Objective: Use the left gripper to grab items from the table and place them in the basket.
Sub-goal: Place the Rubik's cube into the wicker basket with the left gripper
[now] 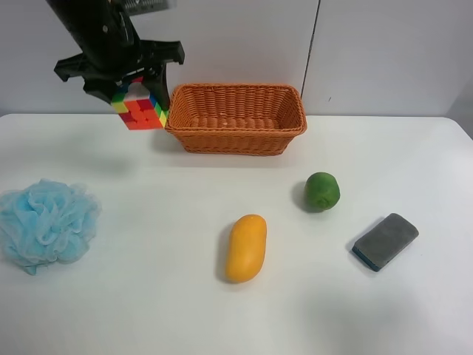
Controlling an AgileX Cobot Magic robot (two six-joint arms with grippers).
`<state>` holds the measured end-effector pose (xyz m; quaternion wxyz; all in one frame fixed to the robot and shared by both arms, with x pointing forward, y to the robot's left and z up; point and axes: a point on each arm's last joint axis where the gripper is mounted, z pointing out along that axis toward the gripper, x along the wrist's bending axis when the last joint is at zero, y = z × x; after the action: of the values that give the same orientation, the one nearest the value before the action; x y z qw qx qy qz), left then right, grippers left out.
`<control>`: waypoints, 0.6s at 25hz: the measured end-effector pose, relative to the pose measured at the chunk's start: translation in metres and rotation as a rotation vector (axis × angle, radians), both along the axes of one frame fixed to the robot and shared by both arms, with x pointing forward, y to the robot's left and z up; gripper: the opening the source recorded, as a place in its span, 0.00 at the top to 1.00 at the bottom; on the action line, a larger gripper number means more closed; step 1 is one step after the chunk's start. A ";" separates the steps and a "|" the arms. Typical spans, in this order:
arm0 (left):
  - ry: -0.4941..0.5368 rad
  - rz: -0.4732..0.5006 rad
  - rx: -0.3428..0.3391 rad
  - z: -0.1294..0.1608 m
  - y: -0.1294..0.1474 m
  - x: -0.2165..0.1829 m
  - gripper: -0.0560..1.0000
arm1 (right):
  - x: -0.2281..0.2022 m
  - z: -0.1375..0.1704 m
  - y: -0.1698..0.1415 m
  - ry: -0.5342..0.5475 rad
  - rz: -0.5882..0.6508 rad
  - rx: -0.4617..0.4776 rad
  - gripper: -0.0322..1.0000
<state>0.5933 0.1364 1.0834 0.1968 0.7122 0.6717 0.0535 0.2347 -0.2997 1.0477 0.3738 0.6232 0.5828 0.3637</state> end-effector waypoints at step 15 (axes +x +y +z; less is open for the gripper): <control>-0.173 -0.142 0.005 -0.021 -0.048 0.106 0.41 | 0.000 0.000 0.000 0.000 0.000 0.000 0.01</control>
<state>0.6995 0.0885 1.0629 0.2555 0.7512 0.5999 0.1024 0.2347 -0.2997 1.0477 0.3738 0.6232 0.5828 0.3637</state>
